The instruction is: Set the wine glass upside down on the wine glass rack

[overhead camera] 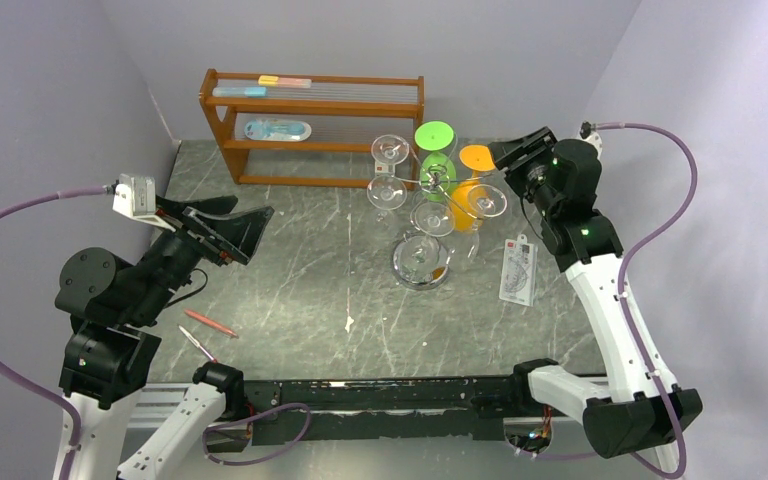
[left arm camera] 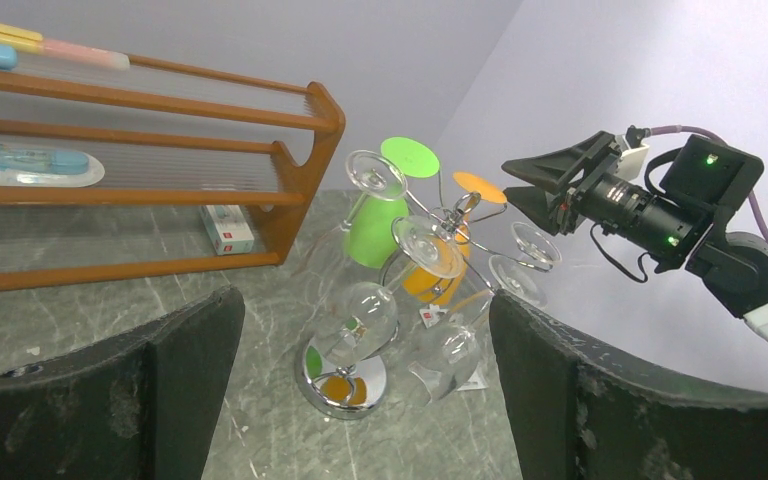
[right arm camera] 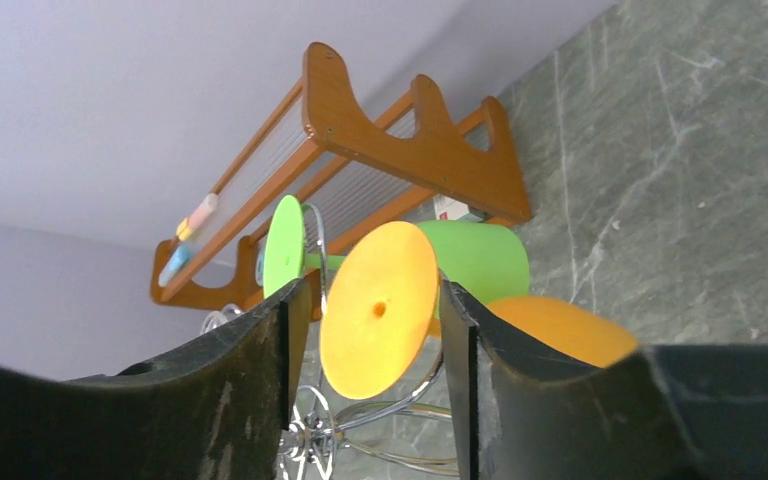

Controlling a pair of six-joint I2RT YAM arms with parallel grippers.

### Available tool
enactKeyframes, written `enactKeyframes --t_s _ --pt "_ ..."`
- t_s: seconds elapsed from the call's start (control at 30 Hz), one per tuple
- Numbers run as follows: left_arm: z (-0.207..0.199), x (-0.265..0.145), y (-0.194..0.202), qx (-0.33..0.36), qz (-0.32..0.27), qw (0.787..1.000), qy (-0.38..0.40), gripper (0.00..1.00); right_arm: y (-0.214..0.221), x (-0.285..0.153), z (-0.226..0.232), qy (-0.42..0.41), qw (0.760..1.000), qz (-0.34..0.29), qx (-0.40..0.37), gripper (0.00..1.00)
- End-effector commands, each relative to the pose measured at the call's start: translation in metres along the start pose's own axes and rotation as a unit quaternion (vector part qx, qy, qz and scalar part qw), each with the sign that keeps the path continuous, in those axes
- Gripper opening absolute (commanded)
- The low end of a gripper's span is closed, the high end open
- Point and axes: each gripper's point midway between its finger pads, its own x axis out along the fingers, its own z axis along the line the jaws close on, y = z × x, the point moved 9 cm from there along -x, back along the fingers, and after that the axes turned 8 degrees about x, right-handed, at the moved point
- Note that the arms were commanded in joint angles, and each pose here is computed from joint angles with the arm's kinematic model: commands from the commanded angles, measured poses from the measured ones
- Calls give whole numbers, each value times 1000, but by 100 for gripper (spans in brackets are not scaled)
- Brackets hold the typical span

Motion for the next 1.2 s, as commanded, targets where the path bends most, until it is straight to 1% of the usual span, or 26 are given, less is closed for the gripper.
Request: enactKeyframes --t_s 0.0,0.1,0.23,0.37,0.47,0.6,0.63,0.8,0.9,1.0,1.17 --pt "1 -1 0 6 1 1000 -3 96 -9 -6 -4 29 999 -27 -19 55" --pt "2 -2 0 15 6 1000 -9 96 -13 -12 -5 40 998 -37 -33 58" --pt "12 -5 6 20 13 998 -56 96 -20 -24 -7 56 995 -58 -59 60" --pt "28 -8 18 36 44 990 -127 96 -26 -46 -19 89 988 -87 -93 62" --pt "40 -10 29 60 77 981 -166 96 -28 -68 -35 123 979 -104 -126 65" --pt "54 -12 45 86 119 967 -207 96 -26 -99 -62 191 963 -104 -157 70" --pt "57 -11 49 92 130 964 -213 96 -24 -107 -68 207 960 -104 -160 73" --pt "69 -11 59 116 175 946 -245 96 -18 -136 -88 258 946 -80 -177 92" --pt "69 -15 55 128 180 941 -254 96 -19 -149 -94 281 938 -82 -187 99" --pt "62 -20 46 138 168 948 -234 96 -23 -160 -94 281 935 -94 -193 100" --pt "50 -29 29 137 147 957 -207 97 -34 -181 -82 249 940 -125 -199 100"
